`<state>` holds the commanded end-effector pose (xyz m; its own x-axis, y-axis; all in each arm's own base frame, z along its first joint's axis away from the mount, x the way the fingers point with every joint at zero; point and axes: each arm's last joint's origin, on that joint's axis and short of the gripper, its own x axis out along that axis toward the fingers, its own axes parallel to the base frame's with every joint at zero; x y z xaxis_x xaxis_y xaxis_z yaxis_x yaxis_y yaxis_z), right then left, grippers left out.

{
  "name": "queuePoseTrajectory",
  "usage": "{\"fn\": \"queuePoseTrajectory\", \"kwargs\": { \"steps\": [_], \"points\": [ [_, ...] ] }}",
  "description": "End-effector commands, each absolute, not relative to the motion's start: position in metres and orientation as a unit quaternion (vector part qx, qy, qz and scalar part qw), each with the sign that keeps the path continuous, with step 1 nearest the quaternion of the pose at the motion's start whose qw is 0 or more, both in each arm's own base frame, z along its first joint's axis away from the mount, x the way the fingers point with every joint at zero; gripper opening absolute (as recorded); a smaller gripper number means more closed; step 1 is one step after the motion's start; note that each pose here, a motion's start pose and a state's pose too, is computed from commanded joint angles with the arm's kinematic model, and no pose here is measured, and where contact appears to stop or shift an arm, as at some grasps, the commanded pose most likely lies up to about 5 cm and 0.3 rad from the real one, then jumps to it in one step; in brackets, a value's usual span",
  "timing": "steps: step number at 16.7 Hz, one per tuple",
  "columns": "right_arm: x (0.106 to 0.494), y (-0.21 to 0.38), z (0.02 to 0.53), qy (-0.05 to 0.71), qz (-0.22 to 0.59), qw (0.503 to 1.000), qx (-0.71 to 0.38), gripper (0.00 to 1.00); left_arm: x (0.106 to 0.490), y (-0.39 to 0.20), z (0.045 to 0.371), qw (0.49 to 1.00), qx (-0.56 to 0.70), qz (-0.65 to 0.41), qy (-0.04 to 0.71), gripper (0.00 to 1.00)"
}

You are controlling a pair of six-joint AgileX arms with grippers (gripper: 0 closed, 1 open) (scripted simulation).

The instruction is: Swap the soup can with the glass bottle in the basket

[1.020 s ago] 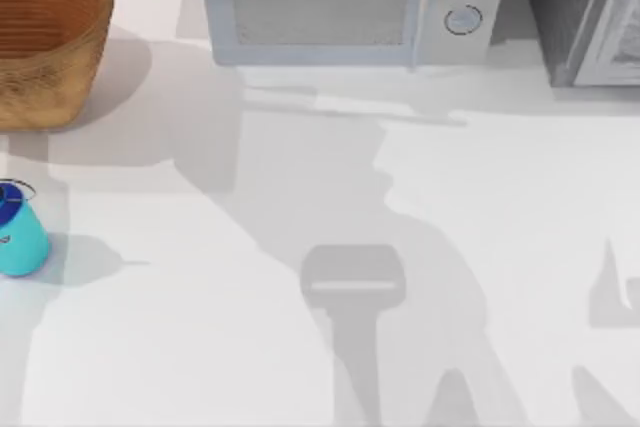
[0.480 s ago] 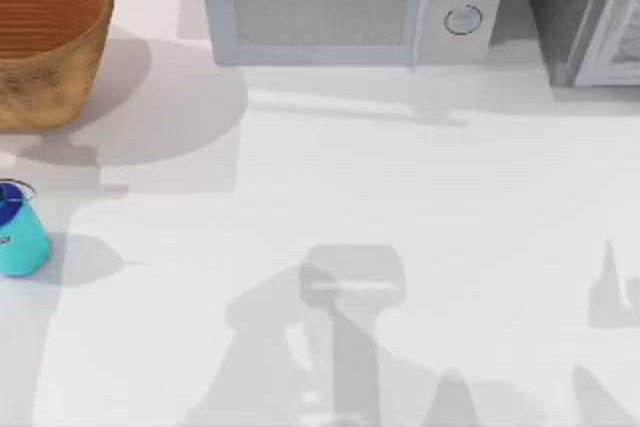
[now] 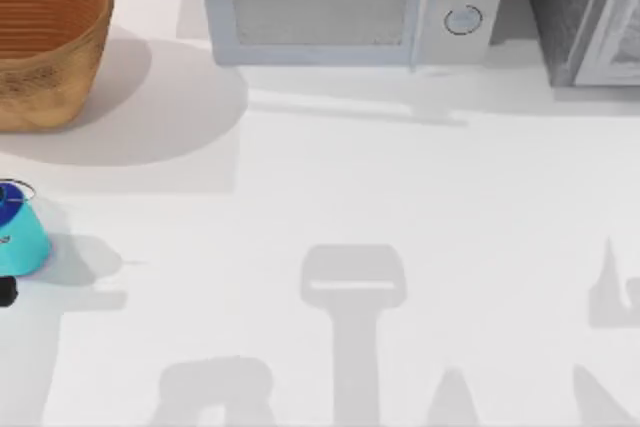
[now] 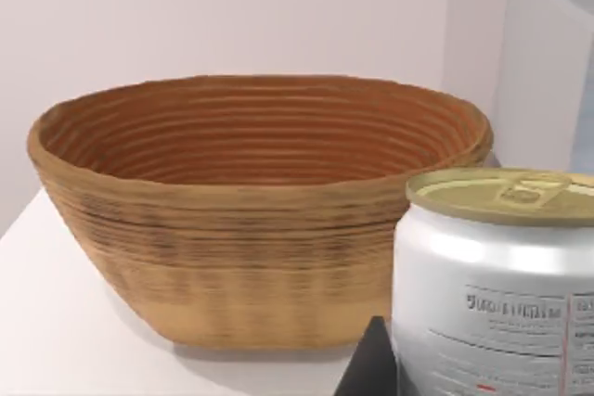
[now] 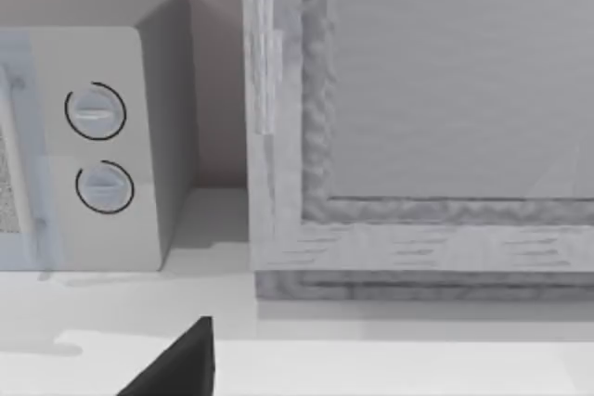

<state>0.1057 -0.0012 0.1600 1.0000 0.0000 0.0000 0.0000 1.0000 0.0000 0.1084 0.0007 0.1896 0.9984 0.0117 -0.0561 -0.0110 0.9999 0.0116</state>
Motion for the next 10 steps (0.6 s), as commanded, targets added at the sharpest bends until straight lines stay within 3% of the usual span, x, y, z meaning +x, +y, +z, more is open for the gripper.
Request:
{"fn": "queuePoseTrajectory", "kwargs": {
  "steps": [4,10],
  "points": [
    [0.106,-0.001,0.16,0.0,0.0,1.0,0.0,1.0,0.106,-0.001,0.162,1.0,0.0,0.0,0.001,0.0],
    [0.106,-0.001,0.16,0.0,0.0,1.0,0.0,1.0,0.106,-0.001,0.159,1.0,0.001,0.002,0.003,0.0]
  ]
}}
